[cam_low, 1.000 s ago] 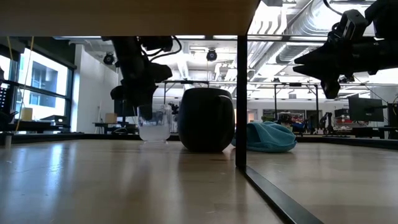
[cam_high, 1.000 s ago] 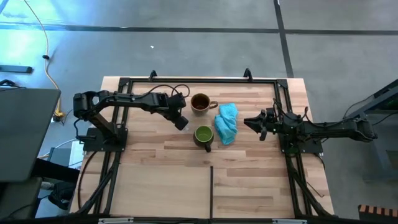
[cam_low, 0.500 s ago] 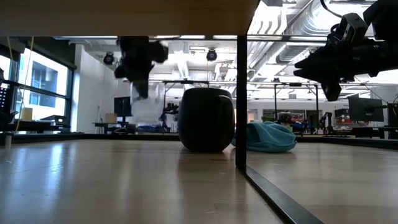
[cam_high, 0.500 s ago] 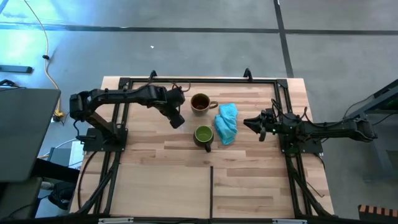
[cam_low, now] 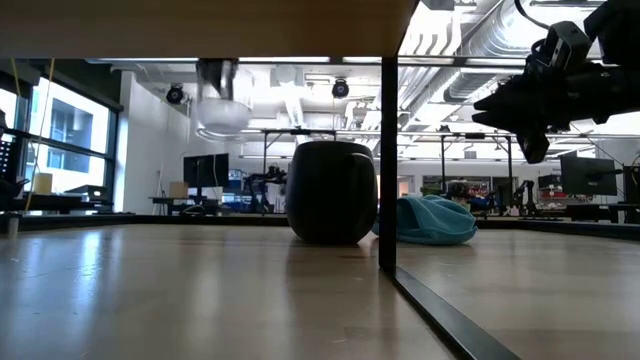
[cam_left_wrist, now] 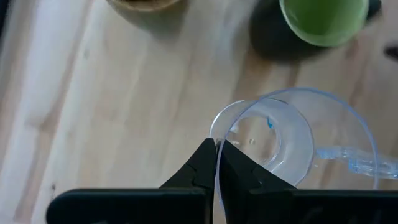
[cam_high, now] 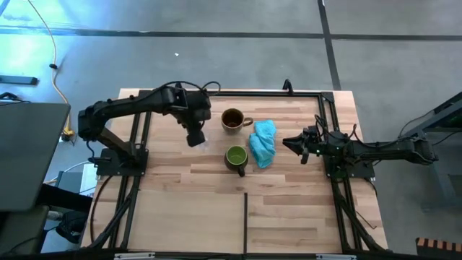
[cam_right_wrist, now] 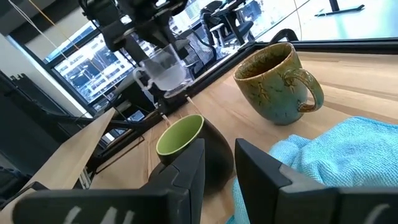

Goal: Stack small to large cups/mugs on shelf
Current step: Put the transparent mug on the shelf

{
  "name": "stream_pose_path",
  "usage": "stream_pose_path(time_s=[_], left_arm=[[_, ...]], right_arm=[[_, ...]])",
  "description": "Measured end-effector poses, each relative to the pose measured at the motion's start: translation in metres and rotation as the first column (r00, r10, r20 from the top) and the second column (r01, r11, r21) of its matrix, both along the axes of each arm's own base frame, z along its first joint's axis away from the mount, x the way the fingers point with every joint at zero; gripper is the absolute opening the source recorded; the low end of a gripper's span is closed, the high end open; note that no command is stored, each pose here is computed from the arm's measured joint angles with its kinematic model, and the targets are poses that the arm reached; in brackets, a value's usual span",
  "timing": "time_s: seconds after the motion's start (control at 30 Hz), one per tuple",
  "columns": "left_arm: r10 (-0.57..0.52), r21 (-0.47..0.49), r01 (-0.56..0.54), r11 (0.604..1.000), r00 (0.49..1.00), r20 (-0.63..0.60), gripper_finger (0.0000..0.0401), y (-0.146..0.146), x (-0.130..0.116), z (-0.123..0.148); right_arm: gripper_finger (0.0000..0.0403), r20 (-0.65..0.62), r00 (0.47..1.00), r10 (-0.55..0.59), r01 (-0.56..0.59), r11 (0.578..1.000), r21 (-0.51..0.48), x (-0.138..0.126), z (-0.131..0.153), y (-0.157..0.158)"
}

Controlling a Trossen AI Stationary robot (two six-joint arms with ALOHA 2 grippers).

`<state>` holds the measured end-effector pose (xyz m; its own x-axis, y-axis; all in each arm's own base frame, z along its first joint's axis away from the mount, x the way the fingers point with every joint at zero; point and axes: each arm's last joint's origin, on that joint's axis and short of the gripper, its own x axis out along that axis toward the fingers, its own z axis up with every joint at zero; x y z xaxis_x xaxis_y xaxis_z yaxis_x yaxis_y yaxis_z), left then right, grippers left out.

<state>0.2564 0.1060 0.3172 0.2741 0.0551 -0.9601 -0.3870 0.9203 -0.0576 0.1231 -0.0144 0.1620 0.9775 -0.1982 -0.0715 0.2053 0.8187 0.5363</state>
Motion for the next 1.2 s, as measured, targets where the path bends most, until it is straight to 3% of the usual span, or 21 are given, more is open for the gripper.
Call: stream_pose_path(time_s=[0.17, 0.37, 0.87, 1.2], left_arm=[[-0.074, -0.009, 0.074, 0.997, 0.997, -0.029, 0.0000, -0.014, -0.013, 0.009], [-0.161, -0.011, 0.162, 0.987, 0.987, 0.022, 0.0000, -0.037, -0.030, 0.028], [-0.176, -0.057, 0.184, 0.981, 0.977, 0.124, 0.0000, -0.096, -0.073, 0.059], [-0.172, -0.058, 0.175, 0.983, 0.983, 0.066, 0.0000, -0.132, -0.079, 0.057]], right_arm=[[0.0081, -0.001, 1.000, 0.000, 0.000, 1.000, 0.000, 0.000, 0.000, 0.000], [0.0081, -0.003, 1.000, 0.000, 0.000, 1.000, 0.001, 0.000, 0.000, 0.000], [0.0081, -0.002, 1.000, 0.000, 0.000, 1.000, 0.001, 0.000, 0.000, 0.000], [0.0081, 0.003, 1.000, -0.003, 0.003, 1.000, 0.027, 0.000, 0.000, 0.000]])
